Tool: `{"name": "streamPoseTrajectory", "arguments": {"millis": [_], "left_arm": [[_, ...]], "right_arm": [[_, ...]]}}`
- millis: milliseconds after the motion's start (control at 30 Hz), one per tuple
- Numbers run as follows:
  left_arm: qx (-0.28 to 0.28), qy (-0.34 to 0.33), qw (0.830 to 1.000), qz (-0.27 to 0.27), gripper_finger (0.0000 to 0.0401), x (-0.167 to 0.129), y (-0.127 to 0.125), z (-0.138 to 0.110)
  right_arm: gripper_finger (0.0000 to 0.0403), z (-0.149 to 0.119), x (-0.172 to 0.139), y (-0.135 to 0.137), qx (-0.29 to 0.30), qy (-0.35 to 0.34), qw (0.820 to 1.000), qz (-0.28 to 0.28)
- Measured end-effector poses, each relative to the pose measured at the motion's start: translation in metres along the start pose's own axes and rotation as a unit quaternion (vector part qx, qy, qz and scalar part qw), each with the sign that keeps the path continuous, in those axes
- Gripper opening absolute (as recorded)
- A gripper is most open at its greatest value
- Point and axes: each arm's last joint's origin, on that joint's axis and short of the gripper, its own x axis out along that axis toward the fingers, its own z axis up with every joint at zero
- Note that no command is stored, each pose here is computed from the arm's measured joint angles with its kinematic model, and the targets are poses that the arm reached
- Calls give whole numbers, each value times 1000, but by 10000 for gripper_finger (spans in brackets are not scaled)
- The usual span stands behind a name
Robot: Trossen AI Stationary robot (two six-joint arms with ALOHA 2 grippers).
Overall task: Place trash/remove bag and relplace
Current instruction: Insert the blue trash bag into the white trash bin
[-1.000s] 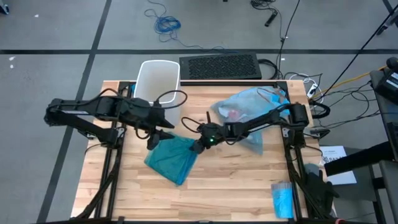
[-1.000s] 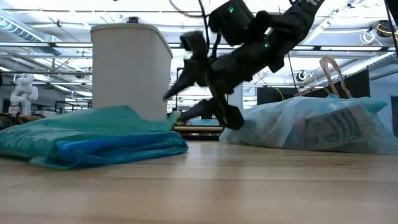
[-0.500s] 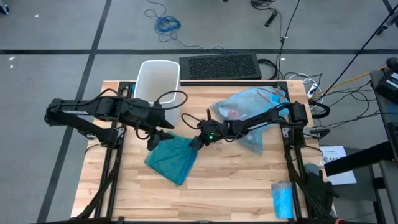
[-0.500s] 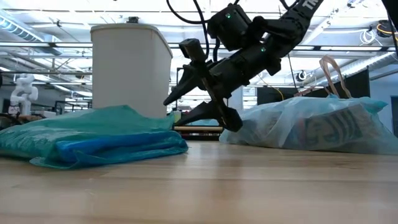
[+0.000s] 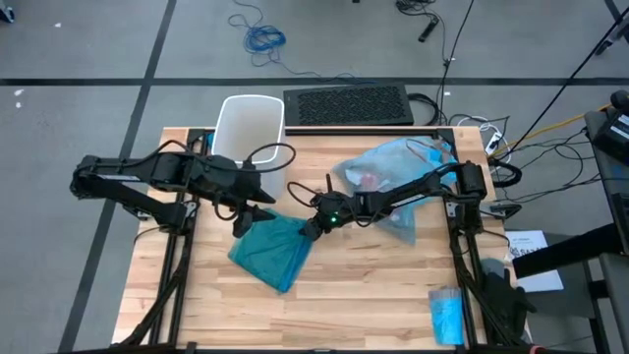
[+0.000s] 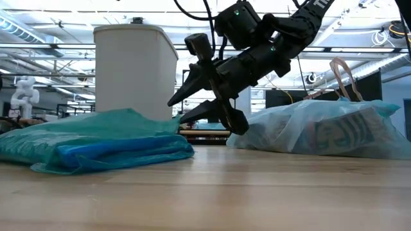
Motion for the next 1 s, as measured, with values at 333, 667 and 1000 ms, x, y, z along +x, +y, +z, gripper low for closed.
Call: {"name": "streamPoseTrajectory", "arguments": {"millis": [333, 667, 1000], "left_arm": [[-3, -4, 1000, -2, 214, 0, 0, 1], [2, -4, 1000, -1, 214, 0, 0, 1], [23, -7, 1000, -2, 214, 1, -1, 2]], "right_arm": [[132, -2, 19, -8, 37, -16, 998, 54], [2, 33, -41, 73, -56, -66, 972, 218], [29, 24, -78, 61, -158, 20, 985, -64]]}}
